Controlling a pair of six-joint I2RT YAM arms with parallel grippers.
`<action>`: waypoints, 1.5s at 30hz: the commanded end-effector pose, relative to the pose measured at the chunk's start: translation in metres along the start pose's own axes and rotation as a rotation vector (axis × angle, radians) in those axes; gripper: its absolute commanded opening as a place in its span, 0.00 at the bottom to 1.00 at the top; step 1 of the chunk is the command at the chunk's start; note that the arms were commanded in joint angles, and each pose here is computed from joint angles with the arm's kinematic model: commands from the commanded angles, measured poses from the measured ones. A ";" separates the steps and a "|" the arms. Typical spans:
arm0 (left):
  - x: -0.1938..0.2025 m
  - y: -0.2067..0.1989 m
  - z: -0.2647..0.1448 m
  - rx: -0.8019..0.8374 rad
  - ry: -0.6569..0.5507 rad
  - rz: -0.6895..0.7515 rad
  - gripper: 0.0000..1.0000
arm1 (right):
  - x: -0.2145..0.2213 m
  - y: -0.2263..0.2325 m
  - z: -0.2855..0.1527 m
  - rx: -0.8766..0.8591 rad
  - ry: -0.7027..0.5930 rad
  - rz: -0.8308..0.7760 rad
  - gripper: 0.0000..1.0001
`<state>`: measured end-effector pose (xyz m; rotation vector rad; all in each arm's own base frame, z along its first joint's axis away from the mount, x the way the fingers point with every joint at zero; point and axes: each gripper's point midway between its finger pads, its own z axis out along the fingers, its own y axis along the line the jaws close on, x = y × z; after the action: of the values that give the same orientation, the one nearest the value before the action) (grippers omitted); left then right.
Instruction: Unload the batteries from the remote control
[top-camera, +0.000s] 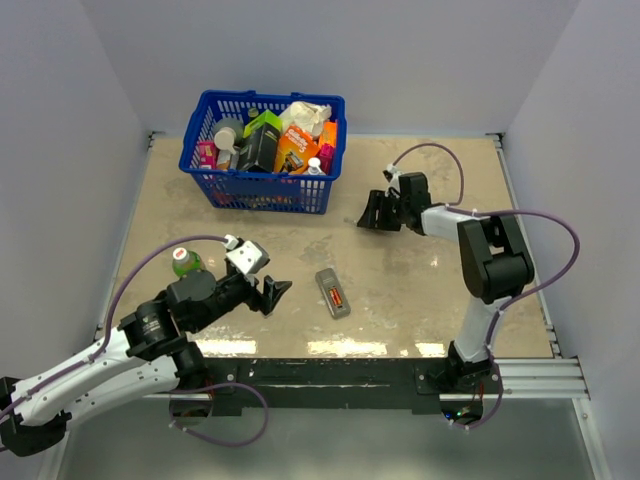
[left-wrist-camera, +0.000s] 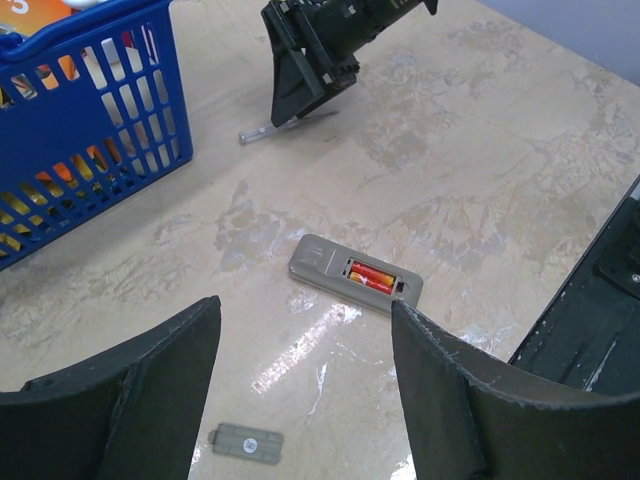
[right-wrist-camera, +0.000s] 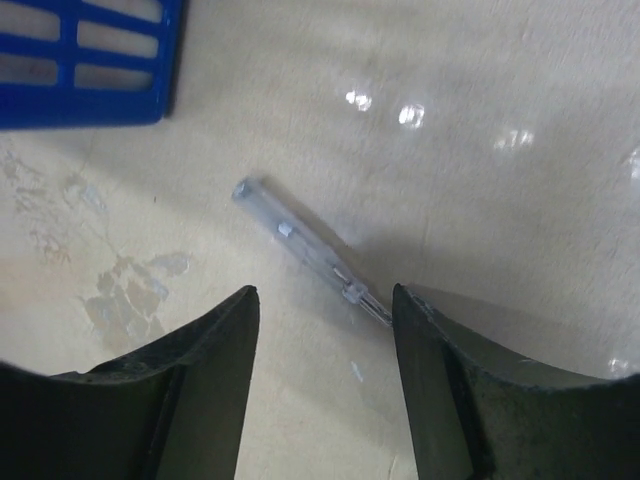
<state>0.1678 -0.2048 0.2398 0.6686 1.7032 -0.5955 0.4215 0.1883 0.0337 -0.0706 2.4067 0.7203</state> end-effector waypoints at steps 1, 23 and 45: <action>-0.004 0.001 0.001 -0.006 -0.013 0.011 0.73 | 0.011 0.014 -0.020 -0.059 0.006 -0.031 0.57; -0.007 0.008 -0.002 -0.048 -0.027 0.002 0.72 | -0.034 -0.002 0.003 0.144 -0.085 -0.094 0.44; -0.017 0.015 -0.010 -0.081 -0.077 -0.041 0.70 | -0.028 0.004 -0.005 0.385 -0.081 -0.169 0.00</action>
<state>0.1734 -0.1933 0.2462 0.6069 1.6905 -0.5536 0.4515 0.2049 0.0261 -0.1150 2.3922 0.2392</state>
